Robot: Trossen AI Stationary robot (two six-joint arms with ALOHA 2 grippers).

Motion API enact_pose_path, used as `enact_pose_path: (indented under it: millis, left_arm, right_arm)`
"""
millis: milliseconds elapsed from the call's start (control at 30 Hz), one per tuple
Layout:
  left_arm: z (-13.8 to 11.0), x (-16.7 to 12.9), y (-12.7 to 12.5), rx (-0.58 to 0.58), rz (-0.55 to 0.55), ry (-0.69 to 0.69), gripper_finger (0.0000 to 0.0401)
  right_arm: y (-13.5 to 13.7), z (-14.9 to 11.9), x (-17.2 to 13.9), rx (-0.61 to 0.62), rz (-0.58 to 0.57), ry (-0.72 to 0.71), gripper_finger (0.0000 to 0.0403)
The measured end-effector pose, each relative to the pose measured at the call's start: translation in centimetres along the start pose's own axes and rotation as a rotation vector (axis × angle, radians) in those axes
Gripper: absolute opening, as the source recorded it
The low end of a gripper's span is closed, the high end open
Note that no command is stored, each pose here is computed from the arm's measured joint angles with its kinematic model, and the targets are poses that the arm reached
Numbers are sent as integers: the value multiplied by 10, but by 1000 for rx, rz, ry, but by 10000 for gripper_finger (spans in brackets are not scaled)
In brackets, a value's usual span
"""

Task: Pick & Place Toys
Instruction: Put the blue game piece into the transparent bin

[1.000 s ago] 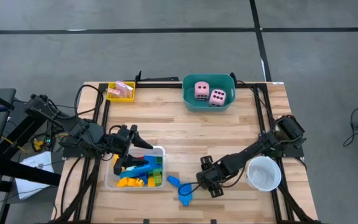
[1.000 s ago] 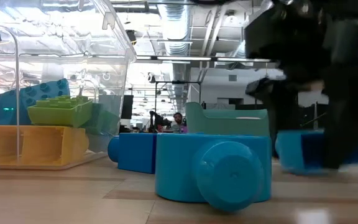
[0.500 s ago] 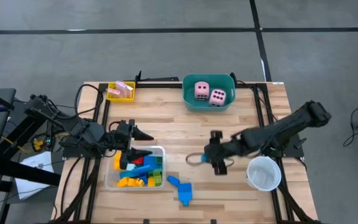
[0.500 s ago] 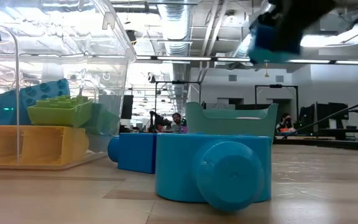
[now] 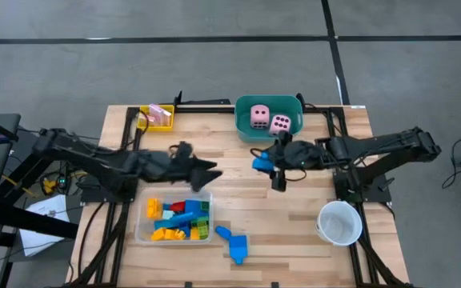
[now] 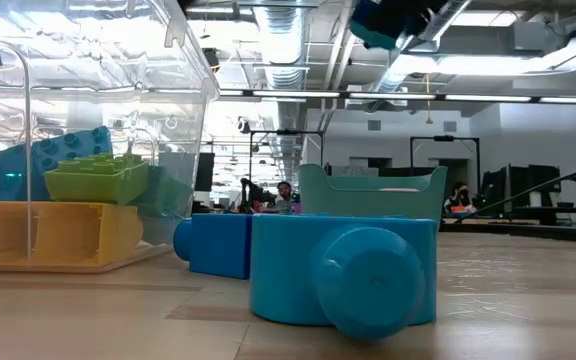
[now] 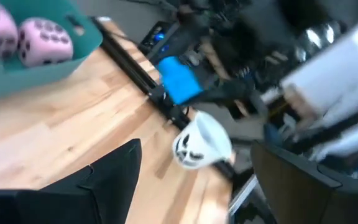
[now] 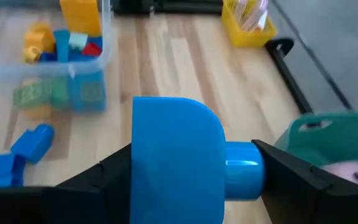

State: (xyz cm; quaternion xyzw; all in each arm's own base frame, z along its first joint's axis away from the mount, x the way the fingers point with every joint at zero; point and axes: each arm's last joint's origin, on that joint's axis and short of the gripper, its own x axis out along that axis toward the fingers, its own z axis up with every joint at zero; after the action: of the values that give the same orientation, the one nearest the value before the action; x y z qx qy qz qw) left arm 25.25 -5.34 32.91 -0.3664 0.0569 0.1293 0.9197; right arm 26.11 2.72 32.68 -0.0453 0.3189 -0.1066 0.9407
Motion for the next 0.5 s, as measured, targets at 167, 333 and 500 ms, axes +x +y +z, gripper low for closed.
enact_pose_path:
  millis: [167,333,500]
  left_arm:
    - [8,40,12,-171,-79,-45,293]
    - [18,63,16,-228,-204,-140,281]
    - [19,72,26,-292,-171,-139,274]
  right_arm:
    - [-6,20,2,-22,-20,-42,261]
    - [-12,33,7,-48,-45,-1,261]
    - [-14,43,14,-79,-56,38,261]
